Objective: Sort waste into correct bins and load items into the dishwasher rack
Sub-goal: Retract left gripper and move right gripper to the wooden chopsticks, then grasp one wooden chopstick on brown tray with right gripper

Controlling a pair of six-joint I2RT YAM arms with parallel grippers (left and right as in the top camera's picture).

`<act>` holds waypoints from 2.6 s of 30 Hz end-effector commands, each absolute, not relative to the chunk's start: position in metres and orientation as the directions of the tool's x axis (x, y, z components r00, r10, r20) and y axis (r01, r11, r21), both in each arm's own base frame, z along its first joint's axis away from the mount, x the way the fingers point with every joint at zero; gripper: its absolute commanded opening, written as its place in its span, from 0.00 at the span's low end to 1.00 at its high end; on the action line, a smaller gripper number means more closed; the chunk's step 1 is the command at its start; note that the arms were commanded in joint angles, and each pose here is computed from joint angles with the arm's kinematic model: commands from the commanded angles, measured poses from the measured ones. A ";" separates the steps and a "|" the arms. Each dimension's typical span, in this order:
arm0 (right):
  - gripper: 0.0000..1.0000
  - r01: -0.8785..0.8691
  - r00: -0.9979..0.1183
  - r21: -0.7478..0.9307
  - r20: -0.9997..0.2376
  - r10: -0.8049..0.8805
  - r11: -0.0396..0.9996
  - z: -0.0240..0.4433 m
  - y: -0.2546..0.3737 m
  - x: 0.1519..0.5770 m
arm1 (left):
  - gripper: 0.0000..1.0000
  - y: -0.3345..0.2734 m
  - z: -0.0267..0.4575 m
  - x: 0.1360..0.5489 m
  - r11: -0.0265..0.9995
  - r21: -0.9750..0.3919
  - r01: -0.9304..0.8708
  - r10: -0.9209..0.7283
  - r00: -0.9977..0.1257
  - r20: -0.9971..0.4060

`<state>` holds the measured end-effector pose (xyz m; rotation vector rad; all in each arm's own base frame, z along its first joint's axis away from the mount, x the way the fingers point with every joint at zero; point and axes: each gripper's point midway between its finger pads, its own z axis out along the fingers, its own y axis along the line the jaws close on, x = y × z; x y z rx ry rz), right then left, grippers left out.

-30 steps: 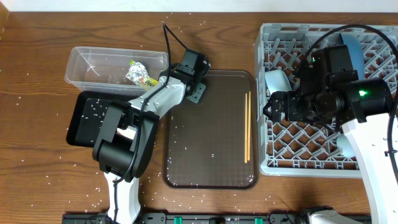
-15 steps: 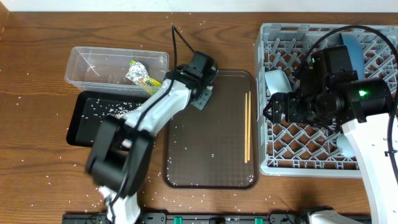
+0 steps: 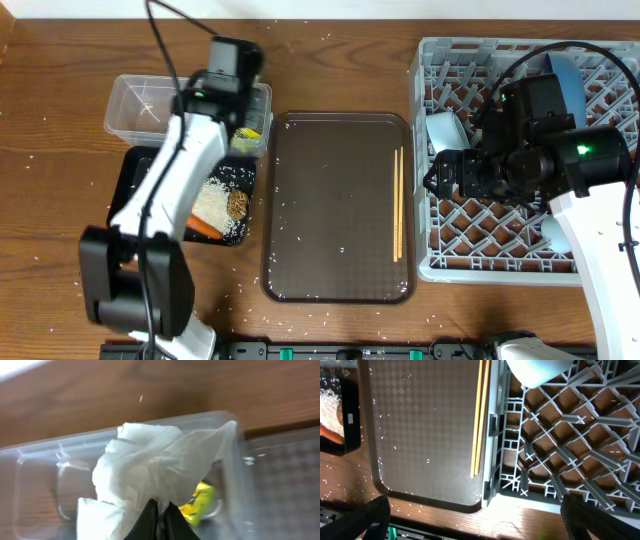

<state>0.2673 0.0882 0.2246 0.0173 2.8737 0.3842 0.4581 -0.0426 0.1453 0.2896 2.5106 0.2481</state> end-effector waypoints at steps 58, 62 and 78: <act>0.66 -0.036 -0.994 -0.086 0.110 -0.026 0.996 -0.004 0.196 0.297 | 0.98 -0.042 0.277 0.274 0.994 -0.102 0.026 -0.034 -0.837 -0.546; 0.70 -0.032 -0.998 -0.065 0.056 -0.028 0.997 0.016 0.197 0.303 | 0.98 -0.042 0.277 0.274 0.994 -0.101 0.026 -0.034 -0.837 -0.546; 0.75 -0.003 -0.998 -0.057 0.070 0.001 0.998 -0.007 0.193 0.290 | 0.98 -0.042 0.277 0.274 0.994 -0.102 0.026 -0.034 -0.837 -0.546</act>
